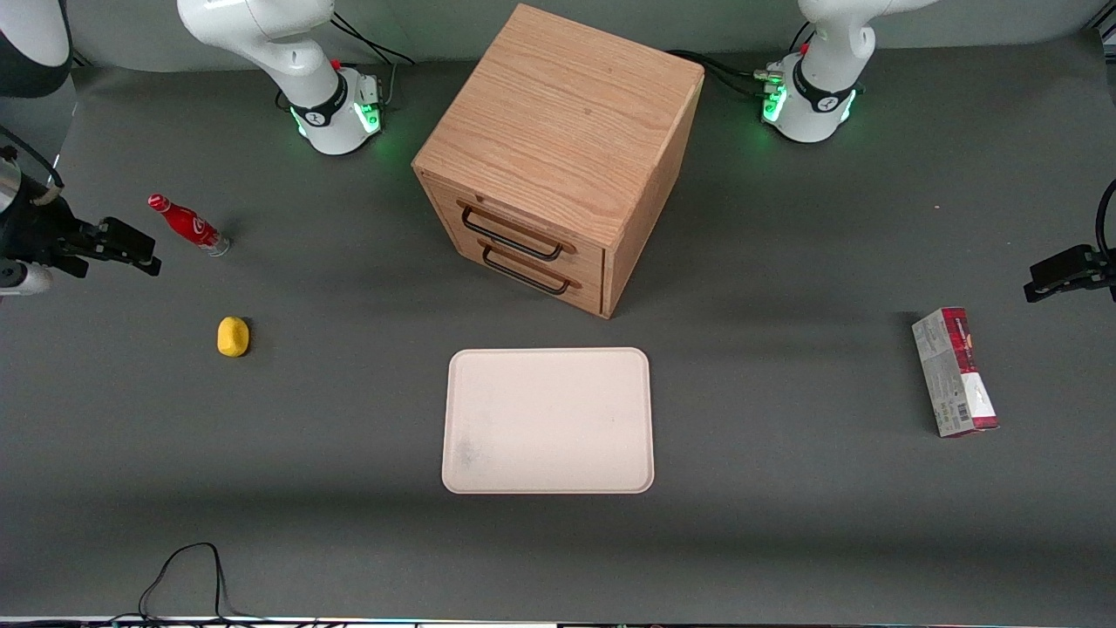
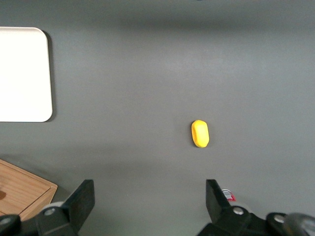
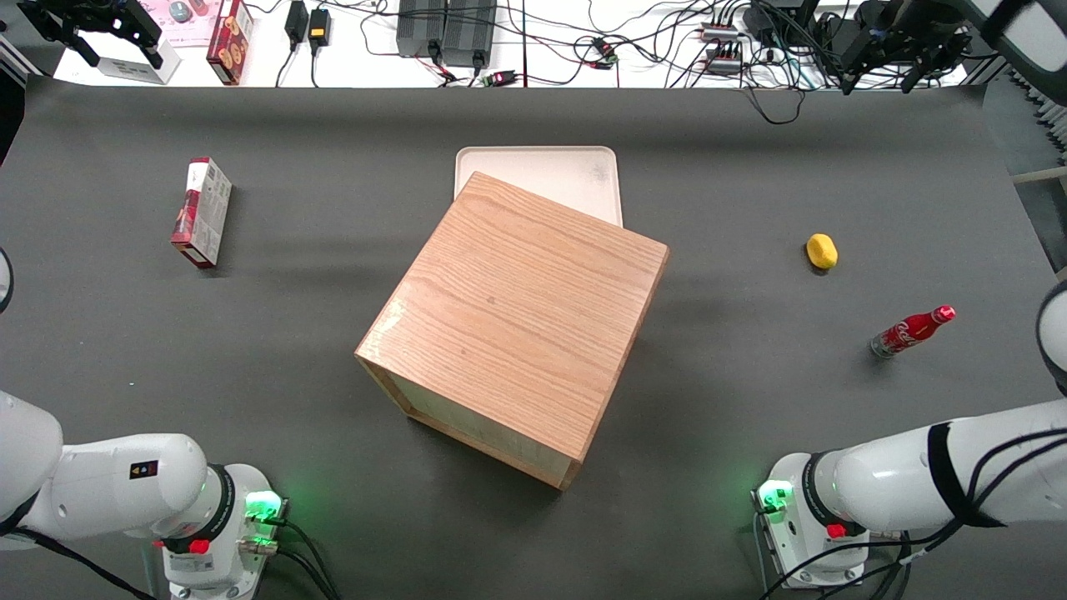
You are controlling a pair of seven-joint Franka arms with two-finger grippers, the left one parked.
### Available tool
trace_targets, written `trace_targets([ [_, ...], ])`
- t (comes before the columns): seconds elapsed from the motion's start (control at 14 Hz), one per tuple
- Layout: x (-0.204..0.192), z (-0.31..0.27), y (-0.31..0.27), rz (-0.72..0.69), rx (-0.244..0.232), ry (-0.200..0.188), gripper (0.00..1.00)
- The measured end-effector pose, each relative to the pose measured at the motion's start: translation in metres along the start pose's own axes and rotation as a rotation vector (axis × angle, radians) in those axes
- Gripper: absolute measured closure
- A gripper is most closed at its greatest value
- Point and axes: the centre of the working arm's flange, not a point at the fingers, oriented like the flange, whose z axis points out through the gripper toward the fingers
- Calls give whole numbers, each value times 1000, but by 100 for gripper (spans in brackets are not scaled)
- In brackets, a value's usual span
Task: Place coke bottle on tray
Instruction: 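Move the right gripper toward the red Coca-Cola bottle lying on the table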
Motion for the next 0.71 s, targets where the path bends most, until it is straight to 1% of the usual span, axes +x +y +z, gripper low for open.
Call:
trace_targets([
  [0.14, -1, -5, -1, -1, 1, -5, 0],
  [0.29, -6, -10, 0, -1, 3, -23, 0],
  [0.36, -8, -8, 0, -3, 3, -35, 0],
  [0.43, -10, -5, 4, -11, 4, -58, 0],
  [0.57, -18, 10, 31, -29, -4, -103, 0],
  [0.64, -27, 21, 55, -37, -22, -121, 0],
  [0.71, -40, 34, 81, -50, -38, -126, 0],
])
